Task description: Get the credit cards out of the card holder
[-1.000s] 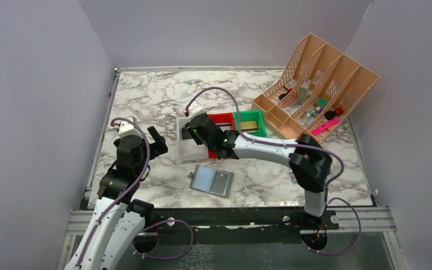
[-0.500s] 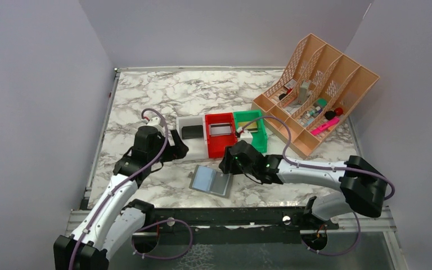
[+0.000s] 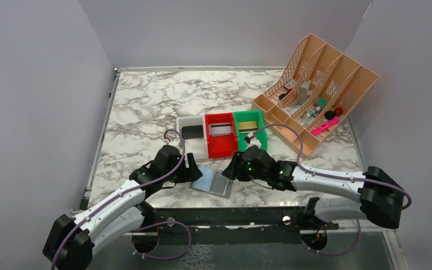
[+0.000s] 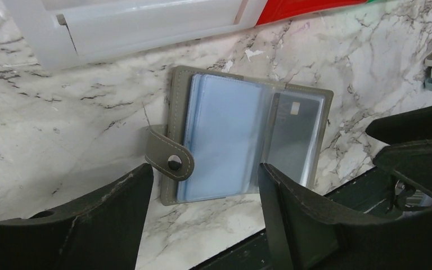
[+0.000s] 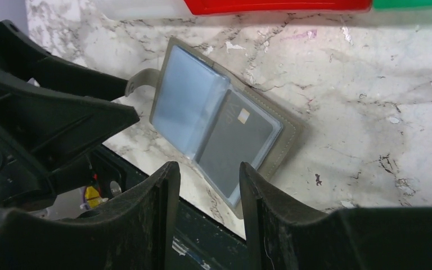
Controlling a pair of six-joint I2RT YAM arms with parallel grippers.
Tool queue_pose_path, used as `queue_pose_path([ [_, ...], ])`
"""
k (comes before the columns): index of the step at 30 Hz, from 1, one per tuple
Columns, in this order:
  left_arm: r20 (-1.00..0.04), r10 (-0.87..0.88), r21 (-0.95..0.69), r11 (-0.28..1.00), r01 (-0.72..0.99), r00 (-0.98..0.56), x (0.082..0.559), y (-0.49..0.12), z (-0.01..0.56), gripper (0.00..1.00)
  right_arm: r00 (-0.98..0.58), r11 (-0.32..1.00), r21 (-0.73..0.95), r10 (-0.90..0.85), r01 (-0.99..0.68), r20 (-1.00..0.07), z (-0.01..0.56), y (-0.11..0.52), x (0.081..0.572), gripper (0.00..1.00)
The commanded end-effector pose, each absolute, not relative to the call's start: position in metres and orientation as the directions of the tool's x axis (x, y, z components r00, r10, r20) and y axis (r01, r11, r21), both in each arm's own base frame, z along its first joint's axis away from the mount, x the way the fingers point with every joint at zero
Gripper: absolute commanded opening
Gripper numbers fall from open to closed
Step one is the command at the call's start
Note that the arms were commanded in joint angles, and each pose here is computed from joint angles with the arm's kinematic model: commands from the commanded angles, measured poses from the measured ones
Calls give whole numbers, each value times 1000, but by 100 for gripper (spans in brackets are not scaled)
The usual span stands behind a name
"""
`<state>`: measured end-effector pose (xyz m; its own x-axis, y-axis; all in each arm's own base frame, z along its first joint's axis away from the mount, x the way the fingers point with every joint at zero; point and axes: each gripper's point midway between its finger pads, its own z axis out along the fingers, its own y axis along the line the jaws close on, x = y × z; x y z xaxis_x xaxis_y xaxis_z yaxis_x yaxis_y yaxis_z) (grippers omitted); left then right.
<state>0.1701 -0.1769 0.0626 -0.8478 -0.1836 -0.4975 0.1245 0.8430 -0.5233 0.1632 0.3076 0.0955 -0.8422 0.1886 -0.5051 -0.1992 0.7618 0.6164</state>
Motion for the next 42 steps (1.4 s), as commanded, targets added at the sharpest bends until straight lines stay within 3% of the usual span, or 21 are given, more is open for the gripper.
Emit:
queue_pose_path([
  [1,-537,-229,-532,839,116,-812,177,-179,65,71,-883,786,599,163,-153,-440,80,314,158,46],
  [14,-533,-182,-503,853,136,-826,173,-181,52,45,-909,825,555,141,-111,-392,56,318,157,40],
  [19,-529,-181,-509,849,140,-829,169,-182,50,44,-910,850,520,145,-87,-388,50,312,158,40],
  [23,-536,-183,-507,850,141,-824,169,-182,50,59,-910,863,501,152,-69,-387,47,308,159,40],
  [29,-523,-160,-480,867,134,-837,166,-180,40,63,-921,851,518,130,-87,-368,41,319,158,40],
  [36,-521,-144,-486,860,154,-841,162,-185,42,49,-918,824,555,127,-113,-376,46,327,158,31],
  [42,-519,-153,-529,830,176,-841,156,-192,50,40,-904,817,563,138,-127,-404,63,321,159,31],
])
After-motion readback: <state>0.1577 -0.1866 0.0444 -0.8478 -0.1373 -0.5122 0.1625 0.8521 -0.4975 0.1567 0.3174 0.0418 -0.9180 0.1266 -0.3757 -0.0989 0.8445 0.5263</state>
